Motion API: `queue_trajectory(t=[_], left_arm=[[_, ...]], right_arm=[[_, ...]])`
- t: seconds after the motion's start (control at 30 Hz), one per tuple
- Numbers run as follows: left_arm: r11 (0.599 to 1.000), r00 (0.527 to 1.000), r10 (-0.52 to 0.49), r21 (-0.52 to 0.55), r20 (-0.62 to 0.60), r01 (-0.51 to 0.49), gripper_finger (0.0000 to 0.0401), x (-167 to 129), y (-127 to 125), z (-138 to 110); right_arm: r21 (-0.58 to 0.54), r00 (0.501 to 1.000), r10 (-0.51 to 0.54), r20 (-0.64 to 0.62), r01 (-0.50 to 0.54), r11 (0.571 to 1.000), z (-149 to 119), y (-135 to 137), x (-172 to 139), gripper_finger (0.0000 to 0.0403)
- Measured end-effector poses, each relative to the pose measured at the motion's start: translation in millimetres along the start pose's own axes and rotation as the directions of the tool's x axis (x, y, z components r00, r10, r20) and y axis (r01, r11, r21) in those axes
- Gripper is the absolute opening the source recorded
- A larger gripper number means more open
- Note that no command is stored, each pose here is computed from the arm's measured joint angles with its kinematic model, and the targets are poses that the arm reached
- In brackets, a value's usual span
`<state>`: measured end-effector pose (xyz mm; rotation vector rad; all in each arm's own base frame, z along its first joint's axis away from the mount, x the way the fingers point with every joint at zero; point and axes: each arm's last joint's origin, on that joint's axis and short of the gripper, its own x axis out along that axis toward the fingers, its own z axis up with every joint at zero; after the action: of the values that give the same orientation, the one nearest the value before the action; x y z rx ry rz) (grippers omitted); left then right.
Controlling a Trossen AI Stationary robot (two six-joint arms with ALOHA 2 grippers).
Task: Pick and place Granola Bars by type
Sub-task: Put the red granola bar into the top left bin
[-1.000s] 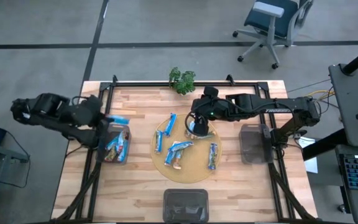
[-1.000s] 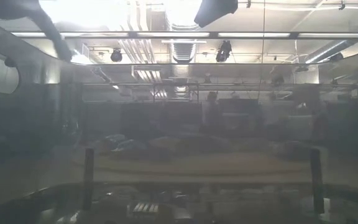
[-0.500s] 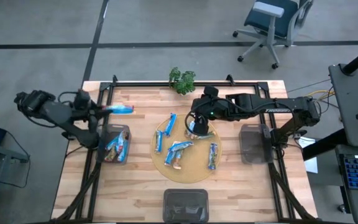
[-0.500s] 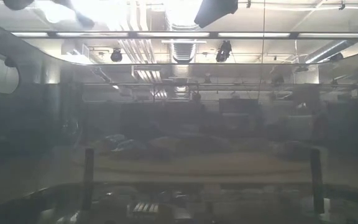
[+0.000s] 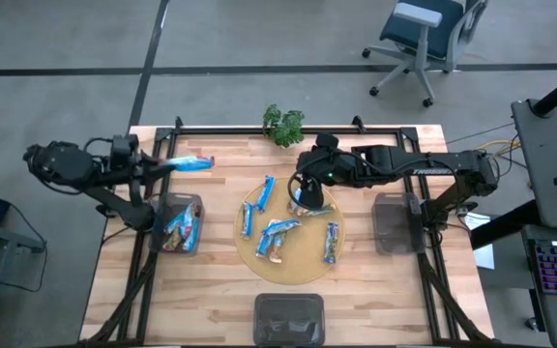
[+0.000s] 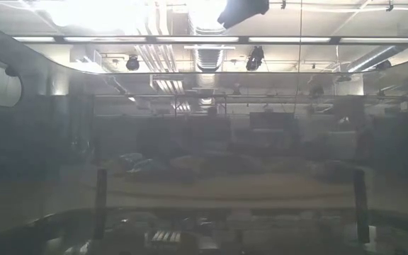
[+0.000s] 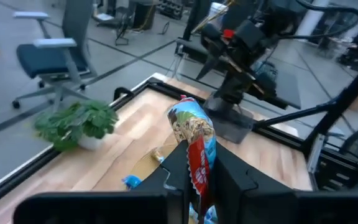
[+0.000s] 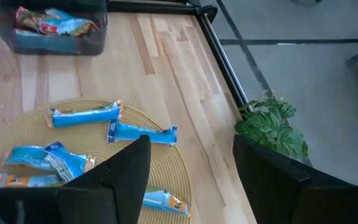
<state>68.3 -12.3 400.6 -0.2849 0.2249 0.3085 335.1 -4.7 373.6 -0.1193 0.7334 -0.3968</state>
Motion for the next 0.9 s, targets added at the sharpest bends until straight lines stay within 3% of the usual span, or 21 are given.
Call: queue_trajectory(t=[0.23, 0.37, 0.5, 0.9], left_arm=[[0.999, 0.999, -0.034, 0.014, 0.007, 0.034, 0.0024, 7, 2, -18], [0.997, 0.992, -0.075, 0.021, 0.099, 0.073, 0.0024, 6, 3, -19], [0.995, 0.985, -0.091, 0.049, 0.149, 0.084, 0.0024, 3, 8, -23], [0.994, 0.977, -0.104, 0.056, 0.186, 0.095, 0.0024, -8, 19, -22]], right_arm=[[0.006, 1.000, 0.007, 0.006, -0.007, 1.000, 1, 0, 0, 0.0219], [0.007, 1.000, 0.016, 0.007, -0.016, 1.000, 1, 0, 0, 0.0219], [0.011, 0.995, 0.102, 0.014, -0.102, 0.995, 2, 3, 0, 0.0219], [0.048, 0.992, 0.113, 0.047, -0.116, 0.992, 5, 3, 0, 0.0219]])
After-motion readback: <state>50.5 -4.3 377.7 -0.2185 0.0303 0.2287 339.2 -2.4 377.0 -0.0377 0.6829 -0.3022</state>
